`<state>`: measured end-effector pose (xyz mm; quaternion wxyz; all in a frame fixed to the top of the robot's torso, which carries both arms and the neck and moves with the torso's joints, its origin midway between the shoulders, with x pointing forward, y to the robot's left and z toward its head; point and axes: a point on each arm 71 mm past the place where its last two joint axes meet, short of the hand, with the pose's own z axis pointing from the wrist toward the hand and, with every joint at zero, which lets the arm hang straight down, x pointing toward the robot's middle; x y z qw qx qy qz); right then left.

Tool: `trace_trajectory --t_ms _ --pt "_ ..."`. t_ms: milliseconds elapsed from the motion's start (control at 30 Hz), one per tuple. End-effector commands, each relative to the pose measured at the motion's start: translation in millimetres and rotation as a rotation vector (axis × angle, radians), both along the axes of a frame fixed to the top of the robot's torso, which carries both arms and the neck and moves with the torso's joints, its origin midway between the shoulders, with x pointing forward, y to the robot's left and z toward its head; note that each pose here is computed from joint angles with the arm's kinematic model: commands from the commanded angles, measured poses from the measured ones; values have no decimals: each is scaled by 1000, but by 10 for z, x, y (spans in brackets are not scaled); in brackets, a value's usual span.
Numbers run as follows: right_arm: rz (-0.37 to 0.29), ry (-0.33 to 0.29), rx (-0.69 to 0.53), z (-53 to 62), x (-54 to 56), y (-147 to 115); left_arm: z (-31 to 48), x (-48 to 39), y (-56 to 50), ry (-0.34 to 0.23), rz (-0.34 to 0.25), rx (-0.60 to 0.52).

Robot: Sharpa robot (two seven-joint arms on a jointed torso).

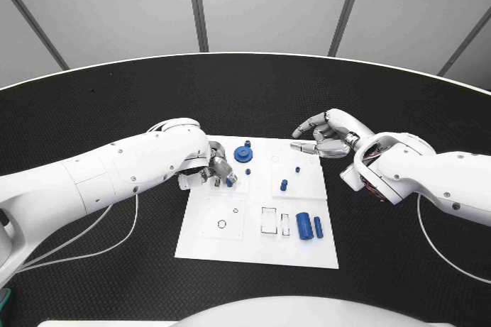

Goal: Assemble the parts on the task board

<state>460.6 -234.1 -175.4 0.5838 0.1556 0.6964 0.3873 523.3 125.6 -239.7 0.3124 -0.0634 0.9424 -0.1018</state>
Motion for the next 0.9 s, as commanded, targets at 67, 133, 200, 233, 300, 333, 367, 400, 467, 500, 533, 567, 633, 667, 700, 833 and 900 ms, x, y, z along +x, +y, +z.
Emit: trace_trajectory --t_ms 67,133,200,233,300,333,367,400,467,500,533,567,633,667,700,833,900 --pt "1 2 -1 -2 1 1 -1 1 1 0 1 0" --pt "1 2 -1 -2 1 1 0 2 2 -2 4 -1" --pt "2 2 -1 -3 2 2 1 4 4 -4 6 -3" --pt "2 2 -1 -3 2 3 2 5 4 -6 8 -3" --pt "2 2 -1 -3 3 3 4 7 6 -9 11 -6" --pt "2 2 -1 -3 3 3 4 9 7 -11 13 -7" --pt "2 2 -1 -3 3 3 5 10 8 -13 14 -8" --pt "2 3 -1 -3 3 3 6 12 9 -15 16 -9" --pt "2 3 -1 -4 4 2 8 15 11 -18 20 -12" --pt "2 3 -1 -4 4 2 9 16 12 -20 22 -13" --pt "2 3 -2 -4 4 2 9 18 13 -22 24 -14" --pt "2 4 -2 -4 4 2 10 19 14 -24 25 -15" --pt "2 4 -2 -5 5 2 11 22 15 -25 29 -18" --pt "2 4 -2 -5 5 2 11 22 16 -25 31 -19" --pt "2 4 -2 -5 5 2 11 23 17 -25 33 -21" --pt "2 4 -2 -5 5 2 10 26 19 -25 37 -23" --pt "2 4 -2 -5 5 1 10 28 21 -25 39 -23"
